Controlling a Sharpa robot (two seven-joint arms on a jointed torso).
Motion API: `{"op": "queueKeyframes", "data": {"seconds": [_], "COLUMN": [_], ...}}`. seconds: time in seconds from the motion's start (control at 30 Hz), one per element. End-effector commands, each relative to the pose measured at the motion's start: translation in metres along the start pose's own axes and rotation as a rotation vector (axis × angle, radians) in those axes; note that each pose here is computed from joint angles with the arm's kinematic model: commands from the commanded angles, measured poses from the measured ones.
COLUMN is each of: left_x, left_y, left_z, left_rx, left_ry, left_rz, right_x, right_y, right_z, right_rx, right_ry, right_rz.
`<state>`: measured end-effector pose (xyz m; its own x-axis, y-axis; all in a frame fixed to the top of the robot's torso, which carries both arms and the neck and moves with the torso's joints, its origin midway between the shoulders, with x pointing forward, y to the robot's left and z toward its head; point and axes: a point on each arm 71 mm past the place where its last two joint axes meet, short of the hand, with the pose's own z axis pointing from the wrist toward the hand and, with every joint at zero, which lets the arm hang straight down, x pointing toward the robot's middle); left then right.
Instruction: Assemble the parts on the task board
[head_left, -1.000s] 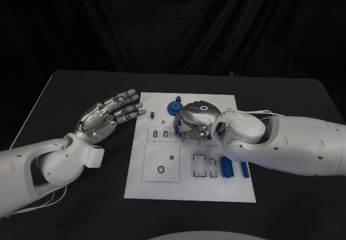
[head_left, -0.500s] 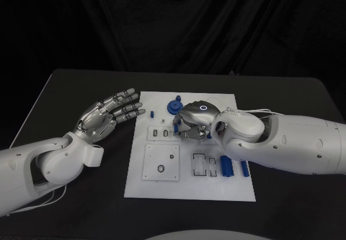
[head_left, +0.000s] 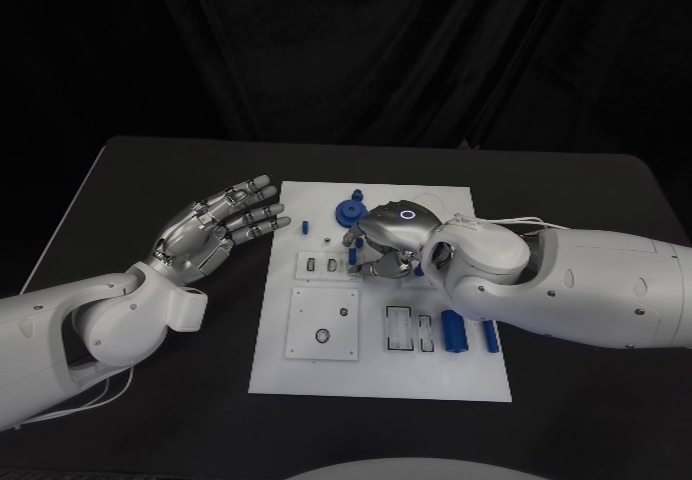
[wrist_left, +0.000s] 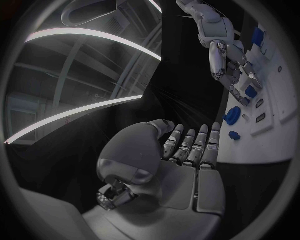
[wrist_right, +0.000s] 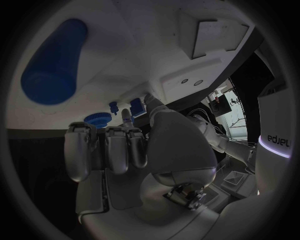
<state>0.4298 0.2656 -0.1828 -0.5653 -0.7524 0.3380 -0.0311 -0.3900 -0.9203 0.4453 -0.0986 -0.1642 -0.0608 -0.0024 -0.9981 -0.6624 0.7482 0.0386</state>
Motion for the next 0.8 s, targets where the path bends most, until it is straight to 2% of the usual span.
{"op": "queueKeyframes", "data": {"seconds": [0.03,0.17,0.43,0.6,0.67,0.8], "left_x": [0.0006,0.0009,0.0065,0.0092,0.0106,0.0118], "left_y": [-0.0002,-0.0002,0.0000,0.0001,-0.0006,-0.0057], "left_z": [0.0000,-0.0001,-0.0014,-0.0023,-0.0015,0.0051], "left_rx": [0.011,0.013,0.013,0.006,0.005,0.012], "left_ry": [0.012,0.013,0.040,0.023,0.025,0.049], "left_rz": [-0.010,-0.004,0.114,0.175,0.238,0.355], "right_x": [0.001,-0.002,-0.017,-0.024,-0.026,-0.027], "right_y": [0.001,0.001,-0.004,-0.016,-0.028,-0.046], "right_z": [-0.002,-0.005,-0.018,-0.024,-0.026,-0.033], "right_rx": [-0.013,-0.033,-0.092,-0.103,-0.102,-0.107], "right_ry": [-0.010,-0.061,-0.250,-0.292,-0.299,-0.329], "right_rz": [-0.001,0.017,0.115,0.211,0.290,0.363]}}
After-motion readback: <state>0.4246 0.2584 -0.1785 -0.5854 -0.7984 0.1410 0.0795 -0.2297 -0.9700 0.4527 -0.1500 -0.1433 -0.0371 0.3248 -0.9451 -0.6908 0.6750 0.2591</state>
